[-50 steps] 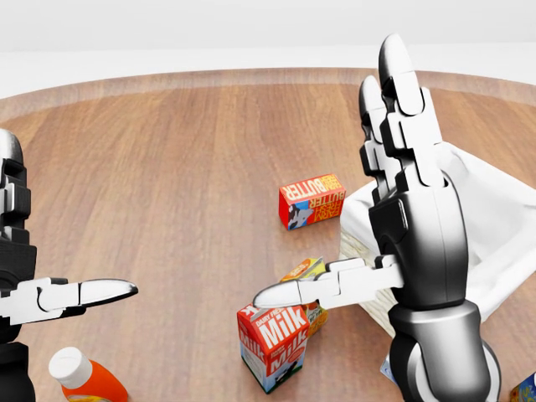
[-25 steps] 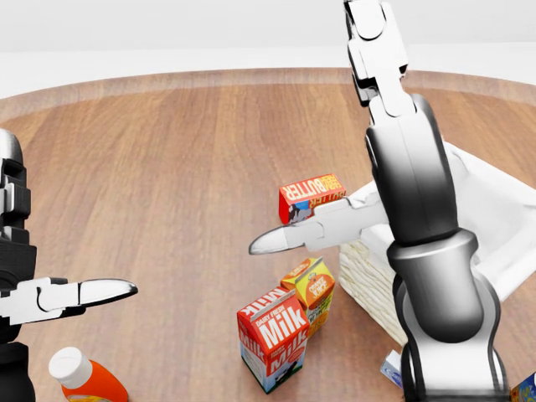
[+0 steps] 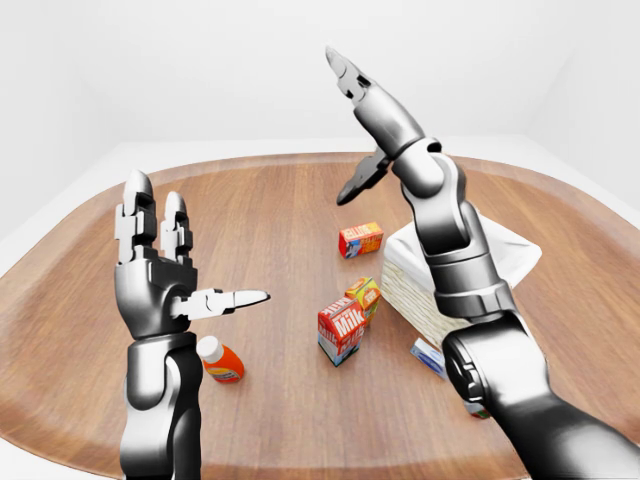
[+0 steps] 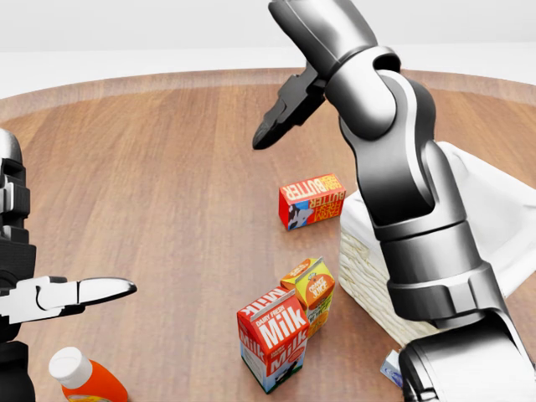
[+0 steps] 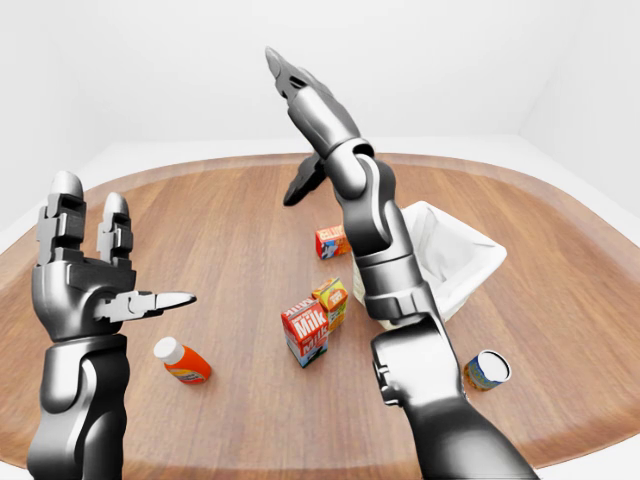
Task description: Pick up the orange juice, and put it in the basket.
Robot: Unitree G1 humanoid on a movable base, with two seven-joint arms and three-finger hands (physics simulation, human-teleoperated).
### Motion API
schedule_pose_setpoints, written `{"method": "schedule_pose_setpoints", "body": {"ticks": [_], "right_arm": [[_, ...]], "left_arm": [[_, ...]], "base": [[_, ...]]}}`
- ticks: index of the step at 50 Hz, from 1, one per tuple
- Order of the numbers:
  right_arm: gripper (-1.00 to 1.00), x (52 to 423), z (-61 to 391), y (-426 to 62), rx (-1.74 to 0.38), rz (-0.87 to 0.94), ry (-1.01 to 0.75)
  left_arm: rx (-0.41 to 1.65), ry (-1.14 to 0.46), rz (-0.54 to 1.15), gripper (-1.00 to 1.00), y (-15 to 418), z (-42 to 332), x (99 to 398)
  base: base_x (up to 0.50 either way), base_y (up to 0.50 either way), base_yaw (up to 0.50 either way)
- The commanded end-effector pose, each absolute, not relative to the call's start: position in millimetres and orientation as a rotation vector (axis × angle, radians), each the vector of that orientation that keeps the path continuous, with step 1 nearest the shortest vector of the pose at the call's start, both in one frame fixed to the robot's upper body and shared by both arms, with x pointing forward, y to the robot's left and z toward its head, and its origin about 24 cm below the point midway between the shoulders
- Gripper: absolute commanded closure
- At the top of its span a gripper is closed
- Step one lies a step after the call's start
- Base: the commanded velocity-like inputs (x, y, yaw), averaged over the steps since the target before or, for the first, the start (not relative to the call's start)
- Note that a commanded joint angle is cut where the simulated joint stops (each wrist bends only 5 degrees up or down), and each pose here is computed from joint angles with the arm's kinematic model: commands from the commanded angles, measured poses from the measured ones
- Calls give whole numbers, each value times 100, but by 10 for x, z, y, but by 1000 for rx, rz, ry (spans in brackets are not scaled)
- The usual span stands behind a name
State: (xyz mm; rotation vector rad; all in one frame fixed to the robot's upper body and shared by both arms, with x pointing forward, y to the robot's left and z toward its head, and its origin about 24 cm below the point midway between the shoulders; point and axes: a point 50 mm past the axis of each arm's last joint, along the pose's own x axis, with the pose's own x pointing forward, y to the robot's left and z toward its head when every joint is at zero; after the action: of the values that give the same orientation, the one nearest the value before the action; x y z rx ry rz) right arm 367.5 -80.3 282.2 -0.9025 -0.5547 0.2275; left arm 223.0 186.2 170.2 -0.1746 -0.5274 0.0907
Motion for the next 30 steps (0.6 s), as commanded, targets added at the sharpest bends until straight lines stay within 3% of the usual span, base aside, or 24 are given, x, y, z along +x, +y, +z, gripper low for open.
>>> {"method": "schedule_pose_setpoints", "body": {"ticks": [1, 7, 8, 30], "right_arm": [[-100, 4135, 2972, -750, -1104, 238, -402], [-100, 4225, 2962, -728, -1212, 267, -313], [-100, 4242, 2930, -751, -1308, 254, -287], [-100, 4275, 2572, -630, -1470, 360, -129]], "left_arm": [[-178, -531, 92, -100, 1867, 1709, 2229], [-179, -531, 93, -100, 1867, 1711, 2230], [-179, -530, 92, -100, 1867, 1709, 2233], [-181, -531, 95, -100, 1869, 1710, 2232]], "base": [[0, 0, 0], [0, 0, 0], [0, 0, 0], [0, 0, 0]]}}
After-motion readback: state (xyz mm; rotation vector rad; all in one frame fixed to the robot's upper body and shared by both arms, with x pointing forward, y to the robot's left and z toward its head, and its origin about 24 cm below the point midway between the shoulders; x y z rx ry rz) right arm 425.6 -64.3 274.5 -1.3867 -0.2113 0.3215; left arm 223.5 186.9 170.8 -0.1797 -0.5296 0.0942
